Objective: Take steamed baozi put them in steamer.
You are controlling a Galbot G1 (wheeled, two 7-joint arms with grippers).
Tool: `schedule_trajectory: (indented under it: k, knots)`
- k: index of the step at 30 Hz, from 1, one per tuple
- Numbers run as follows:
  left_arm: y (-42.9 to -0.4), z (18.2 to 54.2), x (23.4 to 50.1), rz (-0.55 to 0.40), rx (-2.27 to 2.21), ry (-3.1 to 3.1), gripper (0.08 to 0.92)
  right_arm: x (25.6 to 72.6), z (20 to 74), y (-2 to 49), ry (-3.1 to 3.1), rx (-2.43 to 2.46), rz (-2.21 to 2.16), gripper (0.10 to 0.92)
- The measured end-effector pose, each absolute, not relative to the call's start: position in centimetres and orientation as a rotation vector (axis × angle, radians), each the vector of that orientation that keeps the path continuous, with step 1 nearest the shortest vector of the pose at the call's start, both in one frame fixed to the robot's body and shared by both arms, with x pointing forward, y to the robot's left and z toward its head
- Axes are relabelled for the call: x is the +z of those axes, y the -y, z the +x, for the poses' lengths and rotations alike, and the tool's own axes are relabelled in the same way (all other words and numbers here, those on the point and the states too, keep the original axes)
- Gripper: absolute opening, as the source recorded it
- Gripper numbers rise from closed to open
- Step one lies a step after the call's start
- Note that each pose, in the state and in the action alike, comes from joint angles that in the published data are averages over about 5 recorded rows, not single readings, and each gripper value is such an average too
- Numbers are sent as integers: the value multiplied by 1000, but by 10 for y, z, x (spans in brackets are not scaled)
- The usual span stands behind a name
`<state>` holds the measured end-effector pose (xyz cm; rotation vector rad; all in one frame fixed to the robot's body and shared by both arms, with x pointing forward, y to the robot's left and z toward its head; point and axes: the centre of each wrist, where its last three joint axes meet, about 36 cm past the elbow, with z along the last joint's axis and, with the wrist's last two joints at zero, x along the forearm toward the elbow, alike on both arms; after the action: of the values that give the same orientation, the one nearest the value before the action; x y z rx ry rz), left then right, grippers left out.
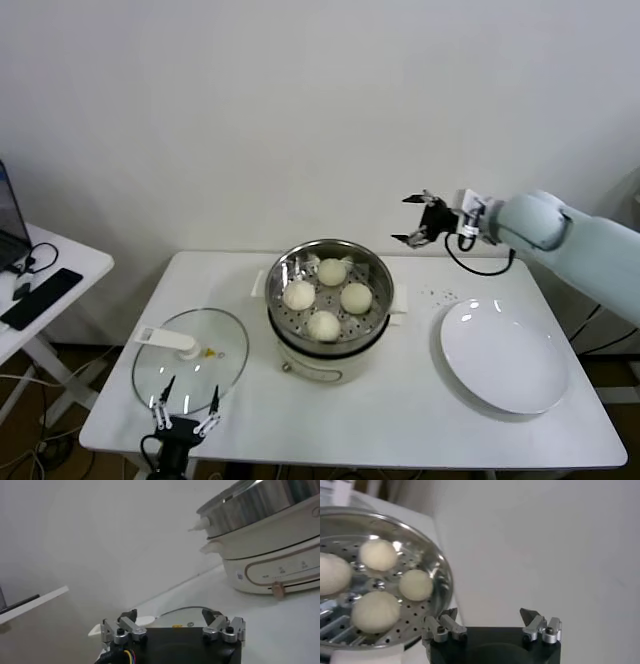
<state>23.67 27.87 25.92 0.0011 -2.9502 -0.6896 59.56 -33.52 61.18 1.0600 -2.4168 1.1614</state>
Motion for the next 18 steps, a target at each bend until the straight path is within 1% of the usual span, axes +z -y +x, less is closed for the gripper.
schedule_trajectory:
  k: [4, 8, 18]
  knots:
    - [-278, 237, 257, 0, -687, 2948, 823, 592, 567, 359, 2524, 1087, 936, 823]
    - [-278, 237, 257, -2, -685, 2949, 823, 570, 538, 372, 2613, 1014, 836, 823]
    - [-277, 234, 257, -4, -684, 2952, 823, 516, 468, 369, 2840, 757, 717, 823]
